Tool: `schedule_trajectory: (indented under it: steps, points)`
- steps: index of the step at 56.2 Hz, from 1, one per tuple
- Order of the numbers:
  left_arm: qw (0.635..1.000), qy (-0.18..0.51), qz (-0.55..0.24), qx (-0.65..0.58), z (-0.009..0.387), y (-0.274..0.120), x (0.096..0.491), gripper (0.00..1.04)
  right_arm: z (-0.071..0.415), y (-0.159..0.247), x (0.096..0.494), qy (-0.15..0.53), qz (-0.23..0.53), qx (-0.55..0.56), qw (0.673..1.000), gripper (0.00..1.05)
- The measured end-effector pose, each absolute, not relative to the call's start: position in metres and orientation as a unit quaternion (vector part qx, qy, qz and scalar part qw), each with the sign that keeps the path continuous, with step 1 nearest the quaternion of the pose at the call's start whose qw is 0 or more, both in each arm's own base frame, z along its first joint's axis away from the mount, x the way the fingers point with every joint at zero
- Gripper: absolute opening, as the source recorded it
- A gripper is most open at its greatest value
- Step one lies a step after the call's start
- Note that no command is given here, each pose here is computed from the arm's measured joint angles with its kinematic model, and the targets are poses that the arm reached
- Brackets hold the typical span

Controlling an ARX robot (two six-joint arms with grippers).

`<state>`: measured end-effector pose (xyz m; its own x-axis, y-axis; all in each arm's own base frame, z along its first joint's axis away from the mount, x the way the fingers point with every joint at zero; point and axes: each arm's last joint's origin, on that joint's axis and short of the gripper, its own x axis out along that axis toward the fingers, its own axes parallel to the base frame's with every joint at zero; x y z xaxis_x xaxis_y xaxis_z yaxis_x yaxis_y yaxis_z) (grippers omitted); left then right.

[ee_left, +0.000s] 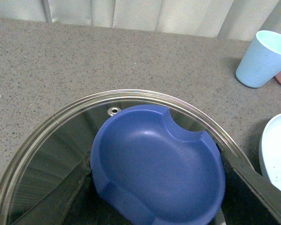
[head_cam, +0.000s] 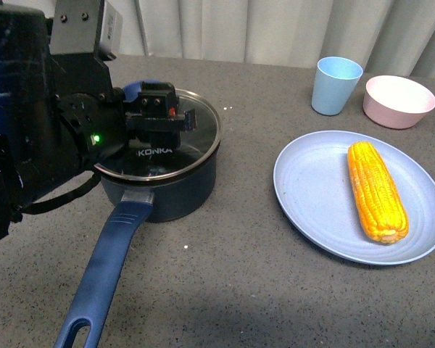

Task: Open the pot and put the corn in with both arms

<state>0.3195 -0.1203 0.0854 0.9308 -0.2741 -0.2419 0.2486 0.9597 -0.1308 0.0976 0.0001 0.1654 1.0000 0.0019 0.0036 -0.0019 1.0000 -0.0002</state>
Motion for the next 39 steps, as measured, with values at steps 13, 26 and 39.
schedule_trajectory:
  steps: [13,26,39]
  points:
    - [0.987,0.075,-0.123,-0.07,0.121,-0.096,0.322,0.6,0.165,0.0,0.098,-0.002,0.001,0.0,1.0,0.95]
    - [0.993,0.097,-0.037,-0.051,0.098,-0.019,0.329,0.6,0.165,0.0,0.098,-0.002,0.001,0.0,1.0,0.95]
    - [0.992,0.112,0.031,-0.058,0.076,0.026,0.336,0.59,0.165,0.0,0.098,-0.002,0.001,0.0,1.0,0.95]
